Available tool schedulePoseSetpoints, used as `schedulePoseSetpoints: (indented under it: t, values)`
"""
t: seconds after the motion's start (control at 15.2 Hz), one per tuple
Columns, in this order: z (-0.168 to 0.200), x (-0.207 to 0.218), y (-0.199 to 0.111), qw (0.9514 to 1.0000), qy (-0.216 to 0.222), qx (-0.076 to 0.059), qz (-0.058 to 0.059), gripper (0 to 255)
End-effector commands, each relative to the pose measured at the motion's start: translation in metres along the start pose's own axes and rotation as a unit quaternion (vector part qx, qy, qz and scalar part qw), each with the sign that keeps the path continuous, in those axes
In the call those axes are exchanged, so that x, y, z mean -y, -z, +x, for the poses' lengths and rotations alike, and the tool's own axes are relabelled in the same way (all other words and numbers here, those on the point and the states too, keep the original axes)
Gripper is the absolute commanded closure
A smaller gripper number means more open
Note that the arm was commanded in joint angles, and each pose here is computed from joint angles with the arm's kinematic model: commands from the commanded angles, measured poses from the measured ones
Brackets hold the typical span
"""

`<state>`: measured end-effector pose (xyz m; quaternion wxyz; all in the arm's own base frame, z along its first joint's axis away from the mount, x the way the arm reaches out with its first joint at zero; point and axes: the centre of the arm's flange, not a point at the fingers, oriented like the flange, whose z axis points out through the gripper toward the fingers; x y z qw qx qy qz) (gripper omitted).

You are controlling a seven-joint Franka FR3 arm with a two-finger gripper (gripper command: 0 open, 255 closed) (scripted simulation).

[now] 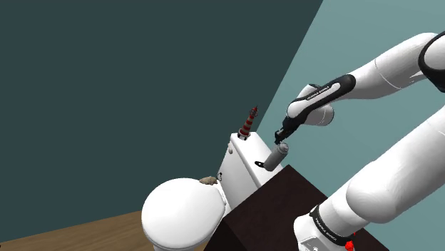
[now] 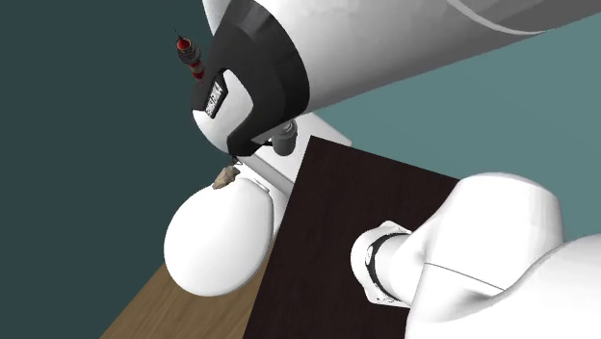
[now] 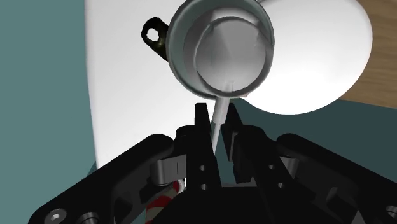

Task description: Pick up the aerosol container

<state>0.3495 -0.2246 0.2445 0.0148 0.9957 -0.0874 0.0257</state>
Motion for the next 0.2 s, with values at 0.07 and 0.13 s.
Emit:
schedulePoseSetpoints:
  t: [0.07,0.13]
  values:
    - [0.0003,-0.0001,0.0114,1.0,0.0,0.0,0.0,255]
    - [0.0003,-0.0001,0.0114,1.0,0.0,0.0,0.0,255]
